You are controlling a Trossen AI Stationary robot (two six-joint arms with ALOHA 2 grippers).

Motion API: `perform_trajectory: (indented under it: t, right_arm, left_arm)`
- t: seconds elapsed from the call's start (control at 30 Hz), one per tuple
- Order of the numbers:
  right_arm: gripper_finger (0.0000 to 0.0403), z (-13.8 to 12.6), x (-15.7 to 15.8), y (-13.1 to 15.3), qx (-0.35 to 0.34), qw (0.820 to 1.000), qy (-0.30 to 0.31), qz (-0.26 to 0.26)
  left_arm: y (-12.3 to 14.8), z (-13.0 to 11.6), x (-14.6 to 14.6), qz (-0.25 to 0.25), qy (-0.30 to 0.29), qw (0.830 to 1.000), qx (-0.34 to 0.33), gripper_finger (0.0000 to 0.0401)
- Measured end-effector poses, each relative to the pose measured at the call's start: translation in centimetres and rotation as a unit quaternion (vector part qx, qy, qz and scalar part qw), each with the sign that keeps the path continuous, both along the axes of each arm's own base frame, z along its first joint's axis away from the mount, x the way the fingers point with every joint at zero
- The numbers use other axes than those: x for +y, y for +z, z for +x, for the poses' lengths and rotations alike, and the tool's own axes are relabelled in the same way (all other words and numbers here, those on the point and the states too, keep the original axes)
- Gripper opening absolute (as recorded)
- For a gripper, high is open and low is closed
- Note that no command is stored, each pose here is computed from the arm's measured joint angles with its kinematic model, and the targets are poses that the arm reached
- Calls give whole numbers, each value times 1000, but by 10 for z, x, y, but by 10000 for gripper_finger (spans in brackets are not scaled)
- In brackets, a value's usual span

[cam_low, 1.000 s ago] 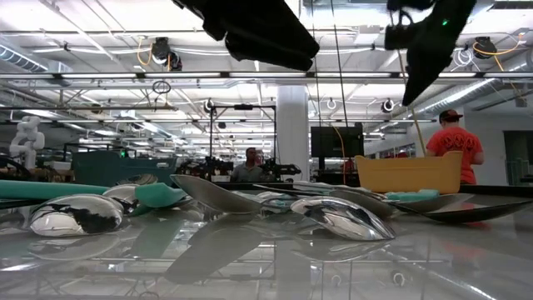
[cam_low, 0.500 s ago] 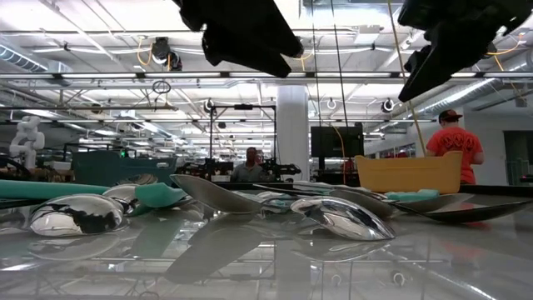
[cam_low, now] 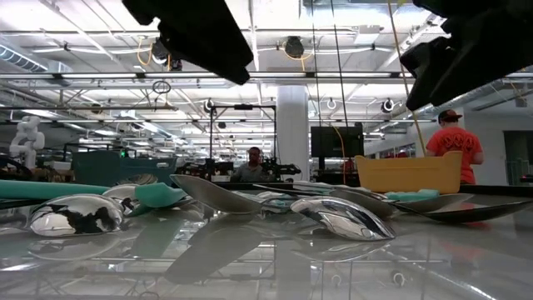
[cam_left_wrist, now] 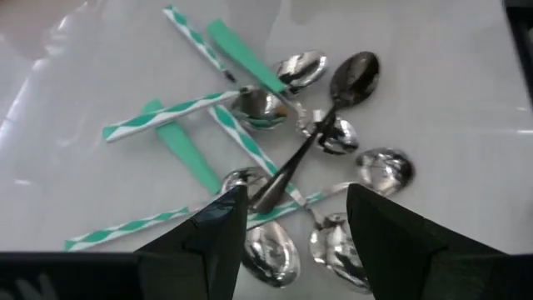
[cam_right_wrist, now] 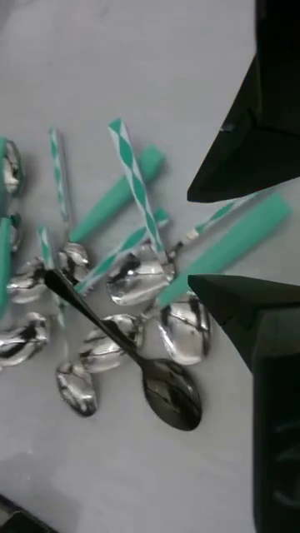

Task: Sort silverware by color (type)
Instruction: Put the black spoon into the yellow bin

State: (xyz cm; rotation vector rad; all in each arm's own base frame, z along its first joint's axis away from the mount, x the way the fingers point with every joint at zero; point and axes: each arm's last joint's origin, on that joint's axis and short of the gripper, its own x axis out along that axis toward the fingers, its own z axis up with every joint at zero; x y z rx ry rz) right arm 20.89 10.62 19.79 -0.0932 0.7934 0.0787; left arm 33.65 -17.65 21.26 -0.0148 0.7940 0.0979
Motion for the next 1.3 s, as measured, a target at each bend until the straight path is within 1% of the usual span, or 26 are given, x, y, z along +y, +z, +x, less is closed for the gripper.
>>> perform_trajectory:
  t: [0.1, 0.17, 0.3, 0.57, 0.8, 0.93, 1.0, 1.07, 1.1, 1.2, 1.27, 1.3]
  right_arm:
    - [148, 0, 4, -4, 7, 1000, -4, 7]
    - [148, 0, 7, -6, 10, 1000, -4, 10]
    - [148, 2, 15, -9, 2, 1000, 8, 14]
    - [148, 6, 23, -7, -29, 999, 30, 21]
    - [148, 8, 24, -5, -41, 998, 39, 16]
    - [148, 8, 24, -5, -45, 998, 47, 8]
    - [148, 8, 24, -5, -45, 998, 49, 6]
    - [148, 8, 24, -5, -45, 998, 49, 5]
    - [148, 8, 24, -5, -44, 998, 49, 5]
    - [148, 8, 24, -5, -44, 998, 51, 3]
    - [148, 8, 24, -5, -44, 998, 51, 2]
    - [148, 8, 24, -5, -44, 998, 52, 3]
  left_arm:
    - [-7, 1, 1, 3, 7, 1000, 10, 207]
    - [-12, 6, -2, -1, 9, 1000, 1, 207]
    - [-23, 12, -7, 4, -6, 1000, -5, 207]
    - [-46, 20, -10, 41, -30, 999, 4, 207]
    - [-46, 30, -3, 77, -63, 995, -13, 207]
    - [-44, 43, -7, 71, -107, 990, -54, 207]
    - [-50, 46, -9, 94, -125, 987, -28, 207]
    - [-53, 54, -13, 105, -136, 985, -18, 207]
    - [-53, 55, -13, 114, -141, 983, -3, 207]
    - [-58, 64, -12, 128, -141, 981, 37, 207]
    - [-66, 67, -11, 141, -143, 977, 77, 207]
    - [-69, 70, -11, 142, -145, 975, 86, 207]
